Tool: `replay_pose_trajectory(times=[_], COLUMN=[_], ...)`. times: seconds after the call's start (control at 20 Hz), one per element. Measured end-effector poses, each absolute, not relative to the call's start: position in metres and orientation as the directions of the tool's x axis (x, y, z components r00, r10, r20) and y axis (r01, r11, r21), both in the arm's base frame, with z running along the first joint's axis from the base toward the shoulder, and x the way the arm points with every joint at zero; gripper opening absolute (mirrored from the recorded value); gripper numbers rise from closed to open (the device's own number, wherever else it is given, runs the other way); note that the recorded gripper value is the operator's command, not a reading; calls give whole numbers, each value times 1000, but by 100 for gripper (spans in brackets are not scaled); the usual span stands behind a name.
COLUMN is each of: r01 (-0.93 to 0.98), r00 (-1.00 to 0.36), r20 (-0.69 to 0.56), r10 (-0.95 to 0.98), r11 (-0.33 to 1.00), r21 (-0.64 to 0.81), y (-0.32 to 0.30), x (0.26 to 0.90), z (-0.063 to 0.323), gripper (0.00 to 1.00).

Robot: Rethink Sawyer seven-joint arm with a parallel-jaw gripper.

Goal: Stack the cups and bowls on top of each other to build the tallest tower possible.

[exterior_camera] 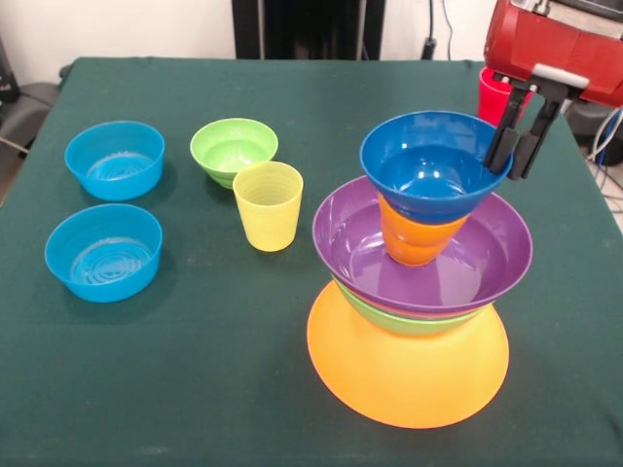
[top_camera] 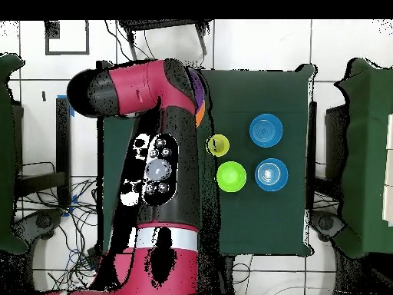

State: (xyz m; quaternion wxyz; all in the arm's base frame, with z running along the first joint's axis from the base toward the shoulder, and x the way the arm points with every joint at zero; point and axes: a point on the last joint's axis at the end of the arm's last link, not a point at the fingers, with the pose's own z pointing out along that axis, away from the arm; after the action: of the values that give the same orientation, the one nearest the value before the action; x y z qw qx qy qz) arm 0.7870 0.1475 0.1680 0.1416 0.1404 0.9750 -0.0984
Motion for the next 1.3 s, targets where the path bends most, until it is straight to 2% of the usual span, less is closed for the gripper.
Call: replay_pose_trajectory(times=[1.3], r01=[281], r00=[-935], r20=[-273], r10=[224], r11=[940], r21=[-191], y=[139], x=[764], z=[162], gripper=[0])
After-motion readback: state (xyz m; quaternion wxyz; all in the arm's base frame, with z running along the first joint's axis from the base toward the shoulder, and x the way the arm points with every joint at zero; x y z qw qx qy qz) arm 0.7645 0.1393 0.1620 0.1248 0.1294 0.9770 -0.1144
